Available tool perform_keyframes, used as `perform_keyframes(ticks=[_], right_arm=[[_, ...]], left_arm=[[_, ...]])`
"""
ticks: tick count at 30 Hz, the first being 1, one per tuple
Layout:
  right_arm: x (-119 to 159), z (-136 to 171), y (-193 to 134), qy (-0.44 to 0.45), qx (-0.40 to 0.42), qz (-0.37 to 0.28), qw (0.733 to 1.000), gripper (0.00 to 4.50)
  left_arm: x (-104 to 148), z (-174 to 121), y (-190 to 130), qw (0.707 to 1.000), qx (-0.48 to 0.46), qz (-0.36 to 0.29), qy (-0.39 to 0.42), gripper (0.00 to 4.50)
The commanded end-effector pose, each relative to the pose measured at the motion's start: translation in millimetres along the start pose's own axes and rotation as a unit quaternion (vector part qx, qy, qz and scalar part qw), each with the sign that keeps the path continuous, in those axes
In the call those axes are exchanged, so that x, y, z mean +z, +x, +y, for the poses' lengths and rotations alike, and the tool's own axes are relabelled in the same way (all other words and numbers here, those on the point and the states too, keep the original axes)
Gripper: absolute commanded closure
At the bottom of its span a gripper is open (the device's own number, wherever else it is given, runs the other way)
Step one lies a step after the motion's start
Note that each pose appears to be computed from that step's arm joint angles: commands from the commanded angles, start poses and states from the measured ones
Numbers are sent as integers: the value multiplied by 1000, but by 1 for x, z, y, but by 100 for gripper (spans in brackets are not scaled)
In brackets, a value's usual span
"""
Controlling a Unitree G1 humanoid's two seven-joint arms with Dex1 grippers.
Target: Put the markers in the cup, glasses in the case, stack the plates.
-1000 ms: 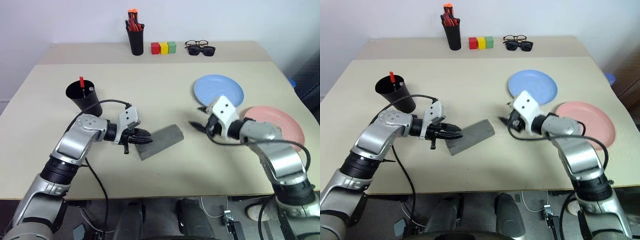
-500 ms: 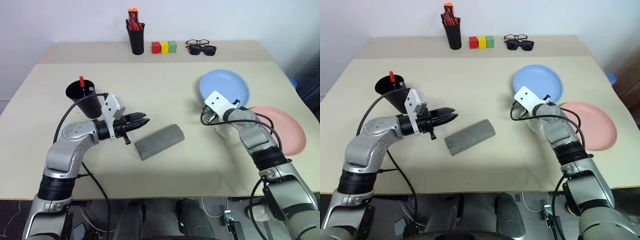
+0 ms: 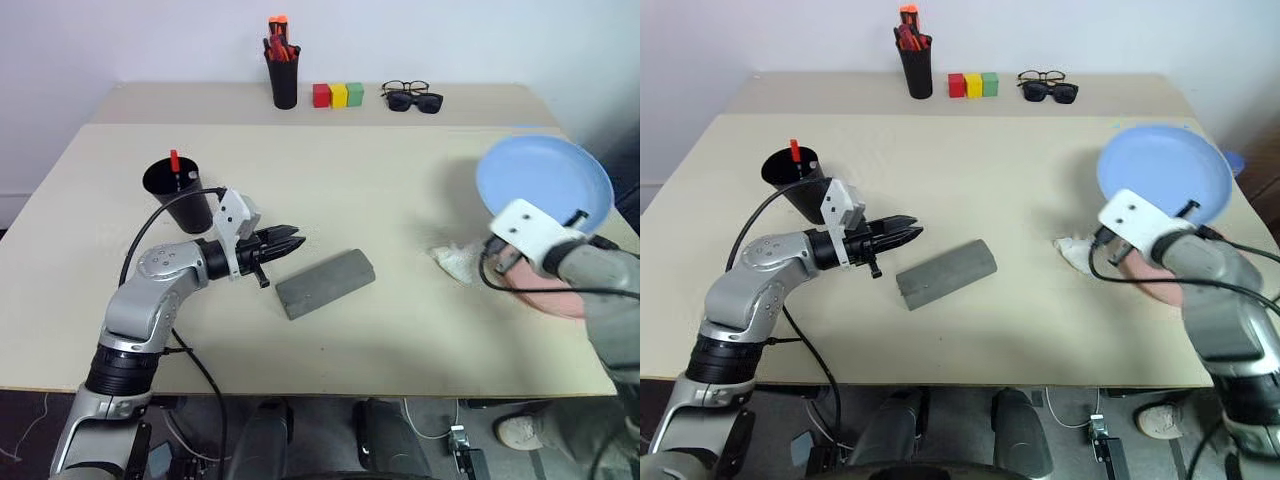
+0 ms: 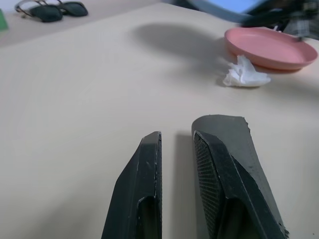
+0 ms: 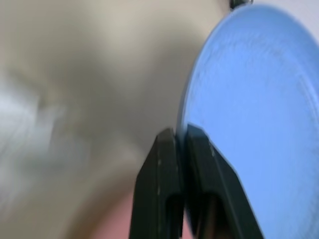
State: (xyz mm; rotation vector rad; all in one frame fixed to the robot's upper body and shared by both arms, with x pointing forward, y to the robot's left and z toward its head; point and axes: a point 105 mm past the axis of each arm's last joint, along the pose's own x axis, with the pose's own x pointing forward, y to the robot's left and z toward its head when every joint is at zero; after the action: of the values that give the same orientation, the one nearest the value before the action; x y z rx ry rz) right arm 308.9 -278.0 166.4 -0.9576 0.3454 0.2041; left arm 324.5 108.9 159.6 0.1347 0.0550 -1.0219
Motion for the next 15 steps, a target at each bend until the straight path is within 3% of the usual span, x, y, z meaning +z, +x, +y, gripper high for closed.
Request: perform_keyframes(ticks=[1, 5, 9, 13, 15], right_arm=[[4, -4, -19, 18, 1, -9, 1000, 349], [27, 19, -18, 76, 43, -71, 994, 153], [40, 58, -8, 93, 114, -100, 984, 153], [28, 68, 14, 88, 95, -69, 989, 153], [17, 62, 26, 73, 60, -44, 995, 207]], left_arm=[[10, 1, 10, 1000, -14, -17, 22, 348], [9, 4, 18, 999, -17, -17, 24, 348], [7, 3, 15, 999, -11, -16, 26, 348], [4, 3, 6, 1000, 6, -12, 25, 348], [0, 4, -4, 1000, 20, -6, 20, 348]])
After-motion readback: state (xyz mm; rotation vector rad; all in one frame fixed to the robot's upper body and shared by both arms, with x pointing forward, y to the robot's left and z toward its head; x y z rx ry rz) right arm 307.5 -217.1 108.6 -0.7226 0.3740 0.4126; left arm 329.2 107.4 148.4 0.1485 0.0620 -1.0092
